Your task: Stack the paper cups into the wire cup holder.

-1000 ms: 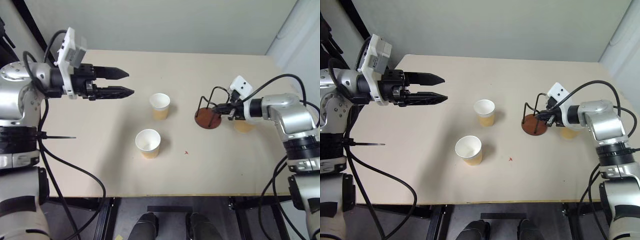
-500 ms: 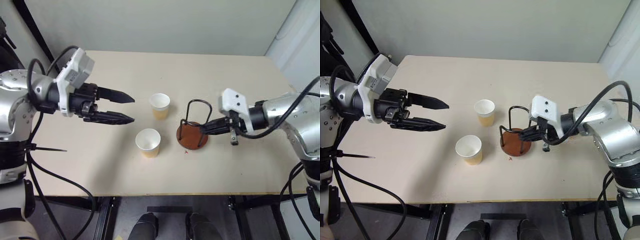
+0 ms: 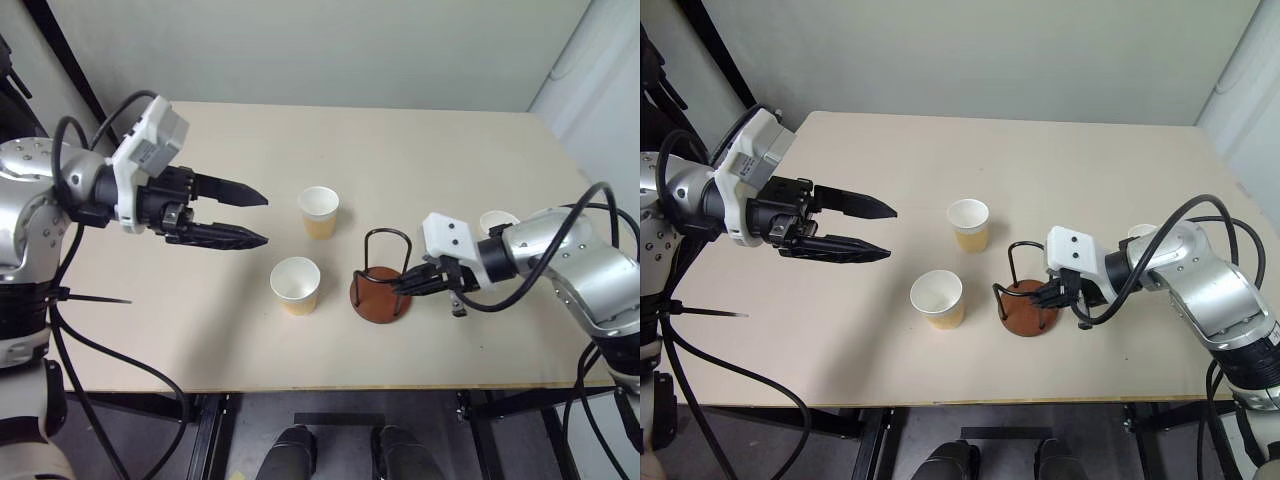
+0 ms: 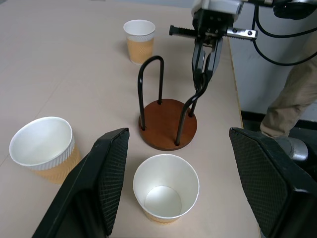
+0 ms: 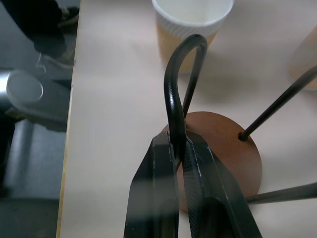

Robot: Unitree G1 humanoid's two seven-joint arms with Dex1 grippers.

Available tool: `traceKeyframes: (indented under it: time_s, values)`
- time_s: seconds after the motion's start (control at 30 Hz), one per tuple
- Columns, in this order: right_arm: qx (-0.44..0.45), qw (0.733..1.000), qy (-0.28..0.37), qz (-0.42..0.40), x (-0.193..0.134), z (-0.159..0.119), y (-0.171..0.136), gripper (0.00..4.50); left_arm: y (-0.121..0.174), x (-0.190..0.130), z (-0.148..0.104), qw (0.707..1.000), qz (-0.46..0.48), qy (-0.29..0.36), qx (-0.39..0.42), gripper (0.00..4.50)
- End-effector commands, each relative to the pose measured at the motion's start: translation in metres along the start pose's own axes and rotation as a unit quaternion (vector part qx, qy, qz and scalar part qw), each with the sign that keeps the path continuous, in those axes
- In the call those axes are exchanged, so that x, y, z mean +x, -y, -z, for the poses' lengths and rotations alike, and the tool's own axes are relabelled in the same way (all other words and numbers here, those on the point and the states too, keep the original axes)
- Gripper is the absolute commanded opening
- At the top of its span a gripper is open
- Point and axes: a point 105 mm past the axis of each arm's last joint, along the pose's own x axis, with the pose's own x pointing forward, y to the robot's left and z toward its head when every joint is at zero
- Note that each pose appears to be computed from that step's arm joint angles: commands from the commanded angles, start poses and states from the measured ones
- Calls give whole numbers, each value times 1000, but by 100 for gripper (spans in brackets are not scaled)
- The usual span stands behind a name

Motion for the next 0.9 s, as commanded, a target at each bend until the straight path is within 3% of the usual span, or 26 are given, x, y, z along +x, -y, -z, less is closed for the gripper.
traceKeyframes:
  time_s: [0.03,0.1,0.4,0.67,0.9]
  values:
    - [-14,1000,-13,-1,-5,3,-2,3,3,-3,-9,1000,-4,-1,22,347]
    - [-16,1000,-27,0,-5,9,-2,3,3,-3,-9,1000,-5,0,23,347]
    - [-11,999,-46,25,-13,23,4,278,1,1,-9,1000,-3,6,22,347]
    - [3,993,-53,103,-68,15,17,278,0,3,-9,1000,-5,19,15,347]
    - [-9,964,-163,211,-136,47,50,278,-3,7,-10,1000,-1,24,17,347]
